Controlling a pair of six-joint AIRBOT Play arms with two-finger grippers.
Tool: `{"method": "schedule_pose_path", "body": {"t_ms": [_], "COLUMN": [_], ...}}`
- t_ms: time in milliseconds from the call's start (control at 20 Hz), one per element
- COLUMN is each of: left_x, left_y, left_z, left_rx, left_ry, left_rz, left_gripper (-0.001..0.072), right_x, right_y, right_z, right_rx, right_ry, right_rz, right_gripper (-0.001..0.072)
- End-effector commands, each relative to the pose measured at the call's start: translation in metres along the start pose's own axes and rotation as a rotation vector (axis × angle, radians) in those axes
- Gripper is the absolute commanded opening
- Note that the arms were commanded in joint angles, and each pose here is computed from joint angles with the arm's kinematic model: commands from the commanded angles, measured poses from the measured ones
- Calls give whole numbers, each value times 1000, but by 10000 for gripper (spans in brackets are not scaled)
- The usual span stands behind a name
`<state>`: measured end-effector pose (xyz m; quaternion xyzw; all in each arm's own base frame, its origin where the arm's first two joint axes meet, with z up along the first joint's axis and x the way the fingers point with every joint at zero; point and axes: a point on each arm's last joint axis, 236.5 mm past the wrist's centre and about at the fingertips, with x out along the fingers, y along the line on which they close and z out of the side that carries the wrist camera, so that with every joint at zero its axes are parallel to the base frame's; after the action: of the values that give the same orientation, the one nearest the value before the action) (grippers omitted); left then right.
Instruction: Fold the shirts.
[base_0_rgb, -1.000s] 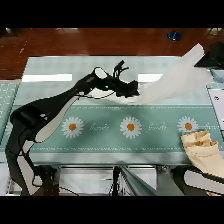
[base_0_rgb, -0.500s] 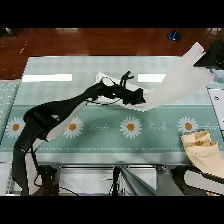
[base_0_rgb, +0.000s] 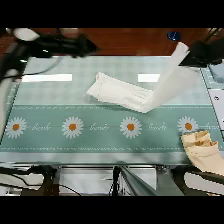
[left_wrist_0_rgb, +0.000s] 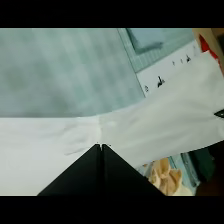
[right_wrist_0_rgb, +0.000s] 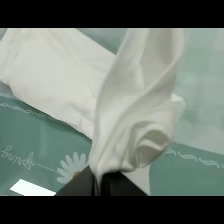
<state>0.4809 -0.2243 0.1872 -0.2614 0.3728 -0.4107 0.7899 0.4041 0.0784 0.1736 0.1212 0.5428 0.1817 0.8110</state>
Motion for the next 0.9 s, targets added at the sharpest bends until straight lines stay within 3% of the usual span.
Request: {"method": "schedule_pose_path", "body": {"t_ms": [0,200,400,850], "left_x": [-128,-203,-226,-182], "left_y": [3,-8,-38,-107], "left_z": [26,4,-5,-46], "left_rx": [139,151,204,349], "left_ry": [-111,-97,-118,35], "left_rz": [212,300,326,183], "left_gripper": [26,26,26,26], "right_x": [30,81,151,261], "right_y": [37,78,107,173], "right_z": [20,18,28,50], "right_rx": [-23,-55,-55,110], "right_ry": [-53,-5,-13,-138], "right_rz": [40,87,120,300], "right_gripper": [27,27,27,28]}}
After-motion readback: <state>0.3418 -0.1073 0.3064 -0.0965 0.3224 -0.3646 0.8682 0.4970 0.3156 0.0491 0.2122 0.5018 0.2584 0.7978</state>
